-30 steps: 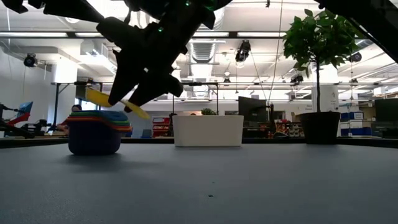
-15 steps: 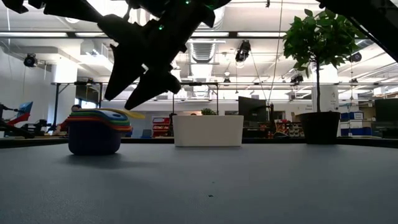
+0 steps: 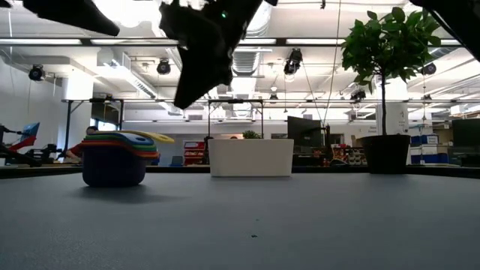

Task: Nest measuring cups in basket
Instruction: Stack the yellow measuring cup on top of the blue measuring cup

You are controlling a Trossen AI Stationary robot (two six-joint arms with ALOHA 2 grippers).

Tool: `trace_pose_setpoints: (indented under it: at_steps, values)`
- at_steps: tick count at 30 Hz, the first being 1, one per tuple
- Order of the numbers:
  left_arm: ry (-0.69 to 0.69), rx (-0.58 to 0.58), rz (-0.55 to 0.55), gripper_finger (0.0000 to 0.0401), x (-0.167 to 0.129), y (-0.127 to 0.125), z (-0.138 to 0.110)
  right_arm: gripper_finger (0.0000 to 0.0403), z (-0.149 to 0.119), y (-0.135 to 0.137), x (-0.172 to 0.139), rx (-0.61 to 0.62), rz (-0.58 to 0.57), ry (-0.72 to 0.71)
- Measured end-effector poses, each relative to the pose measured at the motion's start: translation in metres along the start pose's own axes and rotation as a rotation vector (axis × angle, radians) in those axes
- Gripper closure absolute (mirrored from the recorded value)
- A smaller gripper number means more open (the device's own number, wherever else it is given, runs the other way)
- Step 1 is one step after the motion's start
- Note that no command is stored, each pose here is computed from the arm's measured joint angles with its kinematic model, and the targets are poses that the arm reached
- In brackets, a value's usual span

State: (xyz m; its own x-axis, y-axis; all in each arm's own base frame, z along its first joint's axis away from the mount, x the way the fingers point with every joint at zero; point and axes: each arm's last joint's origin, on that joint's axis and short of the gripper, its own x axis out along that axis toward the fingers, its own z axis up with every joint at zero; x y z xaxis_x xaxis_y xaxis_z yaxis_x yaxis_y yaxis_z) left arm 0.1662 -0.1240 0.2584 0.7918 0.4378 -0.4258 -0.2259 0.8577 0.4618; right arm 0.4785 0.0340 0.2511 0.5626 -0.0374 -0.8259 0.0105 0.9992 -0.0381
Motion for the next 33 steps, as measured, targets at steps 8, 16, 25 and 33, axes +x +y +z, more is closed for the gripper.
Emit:
trace_pose_setpoints:
  at_steps: [8,16,25,33]
  values:
    - [0.232,-0.184,-0.219,0.0401,-0.002,-0.003,-0.014,0.0390,-0.028,0.000,0.015,-0.032,0.002,0.003]
    - [0.345,-0.340,-0.229,0.0401,0.000,-0.008,-0.030,0.0390,-0.050,-0.001,0.015,-0.005,0.010,-0.225]
    - [0.297,-0.458,-0.328,0.0401,0.019,-0.035,-0.055,0.0390,-0.072,0.000,0.042,0.034,0.021,-0.394]
    - [0.223,-0.451,-0.257,0.0401,0.038,-0.062,-0.065,0.0390,-0.080,0.004,0.047,0.054,0.034,-0.420]
